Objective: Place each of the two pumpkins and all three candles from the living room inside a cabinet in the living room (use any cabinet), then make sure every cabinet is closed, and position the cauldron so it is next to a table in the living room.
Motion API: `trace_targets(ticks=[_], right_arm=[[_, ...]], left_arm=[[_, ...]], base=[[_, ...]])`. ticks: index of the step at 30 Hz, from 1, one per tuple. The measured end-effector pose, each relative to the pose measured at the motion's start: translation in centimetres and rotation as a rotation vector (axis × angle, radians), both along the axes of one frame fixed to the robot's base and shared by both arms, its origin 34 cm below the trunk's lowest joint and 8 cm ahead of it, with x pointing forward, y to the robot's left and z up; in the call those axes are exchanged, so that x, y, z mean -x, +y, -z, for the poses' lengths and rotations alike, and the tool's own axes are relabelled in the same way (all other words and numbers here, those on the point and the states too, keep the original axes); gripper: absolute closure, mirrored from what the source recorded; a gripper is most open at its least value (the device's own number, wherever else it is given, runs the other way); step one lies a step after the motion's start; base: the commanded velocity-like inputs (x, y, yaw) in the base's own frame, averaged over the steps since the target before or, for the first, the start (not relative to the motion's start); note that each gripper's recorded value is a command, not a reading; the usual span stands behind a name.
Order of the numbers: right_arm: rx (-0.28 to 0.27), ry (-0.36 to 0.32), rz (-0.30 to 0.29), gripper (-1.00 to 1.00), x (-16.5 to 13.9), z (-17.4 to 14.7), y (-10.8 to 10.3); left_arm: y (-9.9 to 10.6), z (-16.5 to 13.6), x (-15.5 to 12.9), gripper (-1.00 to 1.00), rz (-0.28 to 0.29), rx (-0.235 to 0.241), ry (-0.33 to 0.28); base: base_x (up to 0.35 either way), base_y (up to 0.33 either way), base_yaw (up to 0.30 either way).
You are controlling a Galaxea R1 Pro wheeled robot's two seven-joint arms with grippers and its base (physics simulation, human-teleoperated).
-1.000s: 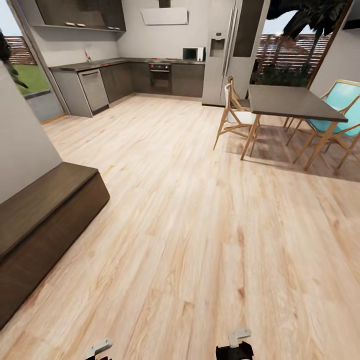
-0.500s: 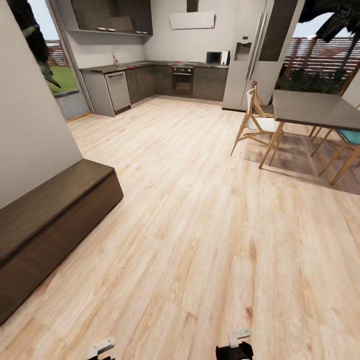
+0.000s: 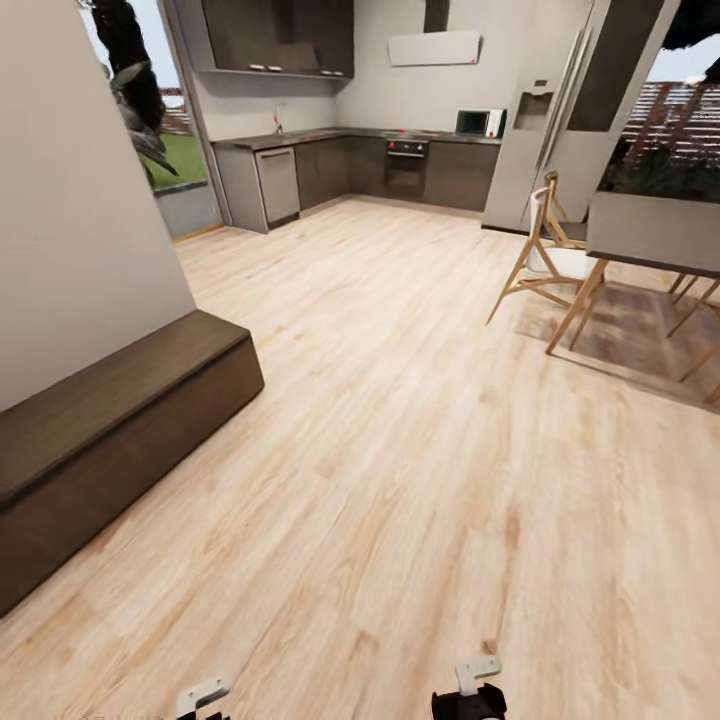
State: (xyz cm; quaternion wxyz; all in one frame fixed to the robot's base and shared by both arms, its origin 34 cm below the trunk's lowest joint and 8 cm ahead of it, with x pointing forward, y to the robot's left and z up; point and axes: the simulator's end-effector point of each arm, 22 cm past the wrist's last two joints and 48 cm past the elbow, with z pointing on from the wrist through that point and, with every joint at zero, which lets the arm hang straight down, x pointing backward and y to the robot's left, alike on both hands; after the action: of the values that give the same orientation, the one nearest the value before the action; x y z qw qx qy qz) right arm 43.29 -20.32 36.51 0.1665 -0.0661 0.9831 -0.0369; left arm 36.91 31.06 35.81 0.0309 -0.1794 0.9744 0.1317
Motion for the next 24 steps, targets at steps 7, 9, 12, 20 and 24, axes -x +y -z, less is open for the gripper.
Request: trace_targets(ticks=[7,9,12,20,24], right_arm=[[-0.001,-0.005,-0.001,-1.00,-0.18,-0.15,0.12],[-0.001,-0.006,-0.002,-1.00,-0.22,-0.18,0.14],[-0.002,-0.008,-0.005,-1.00,-0.29,-0.24,0.24],[-0.003,-0.008,-0.007,-1.00,-0.32,-0.27,0.37],[-0.005,-0.008,-0.007,-1.00,-0.32,-0.28,0.47]], left_arm=[[0.23,-0.13,-0.17,-1.00,-0.001,-0.003,-0.005],[0.24,-0.15,-0.20,-1.00,-0.001,-0.003,-0.005],[0.31,-0.20,-0.28,-1.00,-0.001,-0.004,-0.007],[0.37,-0.22,-0.28,-1.00,0.000,-0.005,-0.007],[0.37,-0.22,-0.26,-1.00,0.000,-0.005,-0.007]], base=[[0.095,-0.325,0.265],[0.178,-0.296,0.268],[0.223,-0.267,0.275],[0.241,-0.255,0.285],[0.244,-0.253,0.287]])
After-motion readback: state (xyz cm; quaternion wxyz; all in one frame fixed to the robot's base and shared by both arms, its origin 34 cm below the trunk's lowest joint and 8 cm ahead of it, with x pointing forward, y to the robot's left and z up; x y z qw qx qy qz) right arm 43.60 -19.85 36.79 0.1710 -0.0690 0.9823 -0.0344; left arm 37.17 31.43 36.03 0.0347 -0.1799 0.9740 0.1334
